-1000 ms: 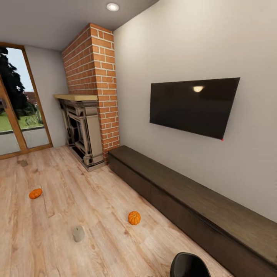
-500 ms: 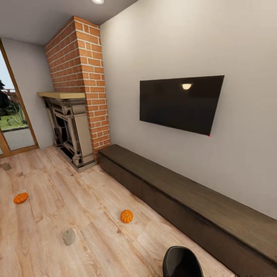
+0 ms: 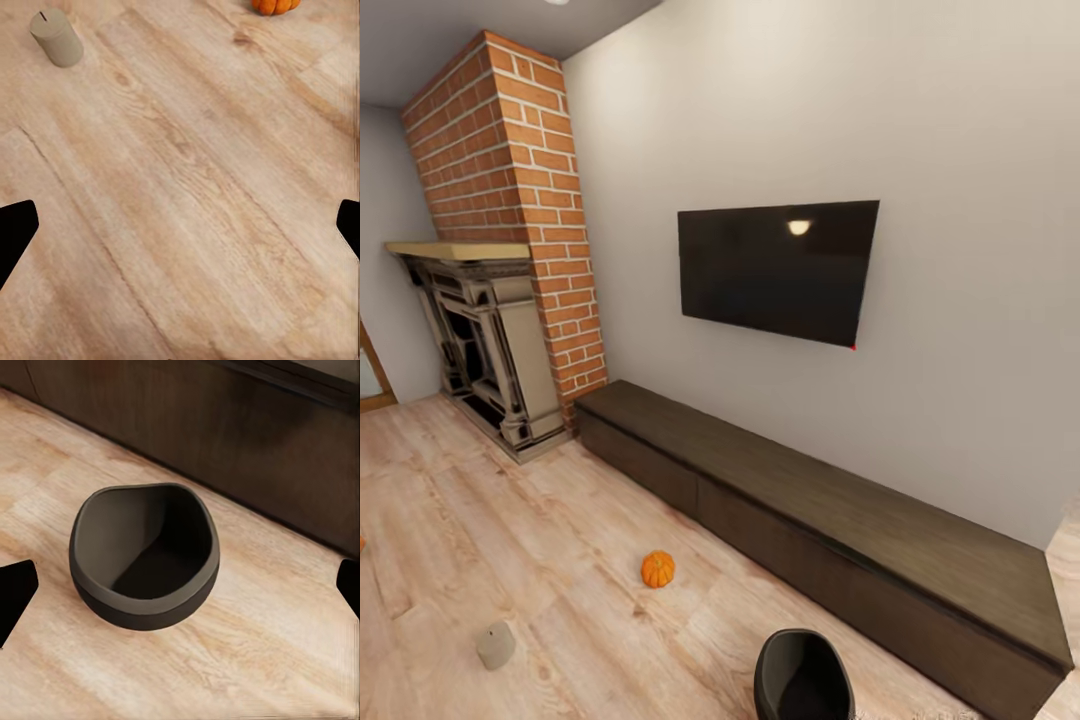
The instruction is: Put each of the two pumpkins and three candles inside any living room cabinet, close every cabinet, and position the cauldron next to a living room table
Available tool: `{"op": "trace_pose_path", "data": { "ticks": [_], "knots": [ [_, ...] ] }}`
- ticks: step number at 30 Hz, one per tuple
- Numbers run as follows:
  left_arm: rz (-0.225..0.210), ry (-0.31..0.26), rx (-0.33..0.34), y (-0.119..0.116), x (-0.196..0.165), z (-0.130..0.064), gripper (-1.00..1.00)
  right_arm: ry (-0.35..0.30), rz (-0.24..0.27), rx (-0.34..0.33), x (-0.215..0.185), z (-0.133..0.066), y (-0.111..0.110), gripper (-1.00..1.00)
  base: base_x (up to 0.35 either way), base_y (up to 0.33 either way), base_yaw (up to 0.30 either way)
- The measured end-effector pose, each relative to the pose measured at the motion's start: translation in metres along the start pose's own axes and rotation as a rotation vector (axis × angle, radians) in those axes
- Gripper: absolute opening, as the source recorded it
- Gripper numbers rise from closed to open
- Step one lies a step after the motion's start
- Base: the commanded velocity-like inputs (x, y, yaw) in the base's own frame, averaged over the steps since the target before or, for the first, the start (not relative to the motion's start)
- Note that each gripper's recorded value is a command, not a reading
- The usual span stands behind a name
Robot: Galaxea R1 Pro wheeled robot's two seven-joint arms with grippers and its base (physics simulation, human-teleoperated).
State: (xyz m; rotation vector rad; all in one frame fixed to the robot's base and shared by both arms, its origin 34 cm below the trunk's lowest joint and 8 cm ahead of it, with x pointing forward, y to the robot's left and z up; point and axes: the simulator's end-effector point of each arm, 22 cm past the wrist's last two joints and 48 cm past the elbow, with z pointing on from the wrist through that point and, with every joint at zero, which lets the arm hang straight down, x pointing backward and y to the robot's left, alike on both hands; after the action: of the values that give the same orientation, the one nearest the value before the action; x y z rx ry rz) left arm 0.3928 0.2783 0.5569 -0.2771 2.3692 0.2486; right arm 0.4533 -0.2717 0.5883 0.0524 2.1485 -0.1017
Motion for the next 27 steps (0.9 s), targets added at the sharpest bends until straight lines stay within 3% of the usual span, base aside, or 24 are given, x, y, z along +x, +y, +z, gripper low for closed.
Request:
{"op": "trace_pose_path", "data": {
  "ticks": [27],
  "knots": [
    [-0.003,-0.018,0.01,-0.003,-0.0074,0.0001,1.0,-0.019,0.002,0.0,-0.0078,0.0009,0.0,1.0,0.0,0.0,-0.273]
  ]
}}
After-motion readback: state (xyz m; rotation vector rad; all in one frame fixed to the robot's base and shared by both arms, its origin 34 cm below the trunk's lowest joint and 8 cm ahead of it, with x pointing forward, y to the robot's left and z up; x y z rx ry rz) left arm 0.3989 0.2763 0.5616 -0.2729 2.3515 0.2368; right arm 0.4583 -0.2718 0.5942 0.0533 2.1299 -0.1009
